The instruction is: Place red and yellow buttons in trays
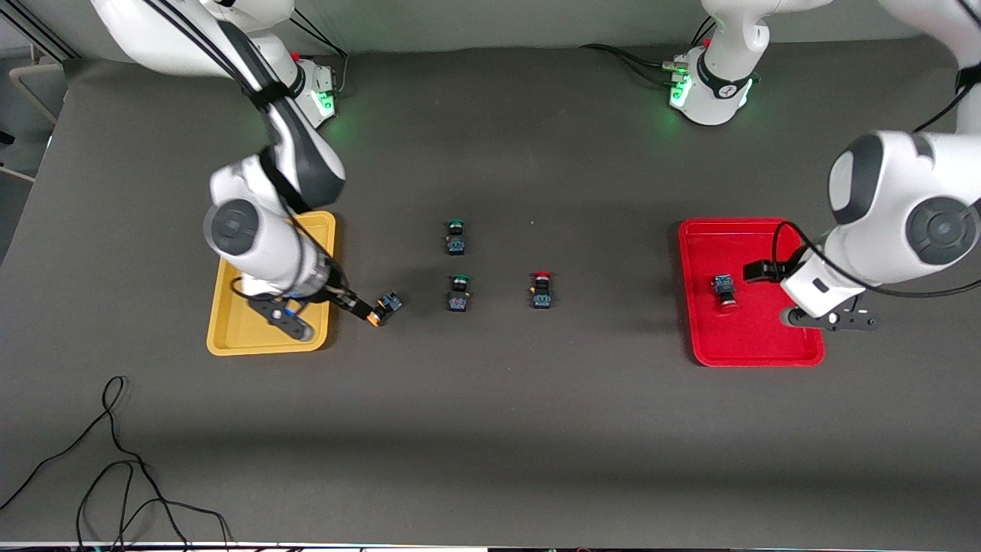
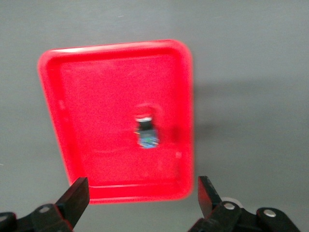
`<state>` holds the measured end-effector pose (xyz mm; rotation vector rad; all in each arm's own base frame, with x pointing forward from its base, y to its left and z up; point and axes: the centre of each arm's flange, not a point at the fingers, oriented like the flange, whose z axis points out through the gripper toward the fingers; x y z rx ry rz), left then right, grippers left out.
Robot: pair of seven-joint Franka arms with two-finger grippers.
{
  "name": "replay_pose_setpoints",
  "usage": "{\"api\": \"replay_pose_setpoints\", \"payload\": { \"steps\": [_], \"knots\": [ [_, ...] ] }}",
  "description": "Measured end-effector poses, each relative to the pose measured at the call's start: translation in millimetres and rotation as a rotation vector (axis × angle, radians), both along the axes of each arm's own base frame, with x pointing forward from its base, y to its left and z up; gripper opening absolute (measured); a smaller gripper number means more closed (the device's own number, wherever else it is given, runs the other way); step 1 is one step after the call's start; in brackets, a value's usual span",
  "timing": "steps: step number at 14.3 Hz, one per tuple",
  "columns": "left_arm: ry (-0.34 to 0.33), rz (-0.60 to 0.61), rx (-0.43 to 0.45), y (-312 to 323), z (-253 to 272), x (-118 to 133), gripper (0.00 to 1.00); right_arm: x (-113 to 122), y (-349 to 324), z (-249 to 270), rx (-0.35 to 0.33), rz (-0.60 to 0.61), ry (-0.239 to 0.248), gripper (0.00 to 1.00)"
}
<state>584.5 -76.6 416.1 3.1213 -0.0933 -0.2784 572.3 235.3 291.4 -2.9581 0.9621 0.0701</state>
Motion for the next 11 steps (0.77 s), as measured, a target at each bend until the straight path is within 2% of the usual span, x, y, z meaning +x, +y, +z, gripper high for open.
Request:
{"api": "replay_pose_setpoints", "payload": {
  "steps": [2,4,6,9,11],
  "knots": [
    [-0.011,0.034,-0.008,-63,4,-9,1.00,-4,6,-40,-0.002,-0.013,0.012,1.00],
    [-0.051,0.073,-0.016,-148,-4,-25,1.00,-12,5,-70,0.001,-0.013,0.026,1.00],
    [-0.092,0.097,-0.034,-230,-20,-49,1.00,-18,4,-88,0.002,-0.018,0.035,1.00],
    [-0.128,0.076,-0.079,-311,-54,-82,1.00,-25,12,-104,0.006,-0.032,0.039,0.98],
    [-0.150,0.064,-0.098,-344,-88,-95,1.00,-28,18,-109,0.009,-0.030,0.036,0.76]
  ]
}}
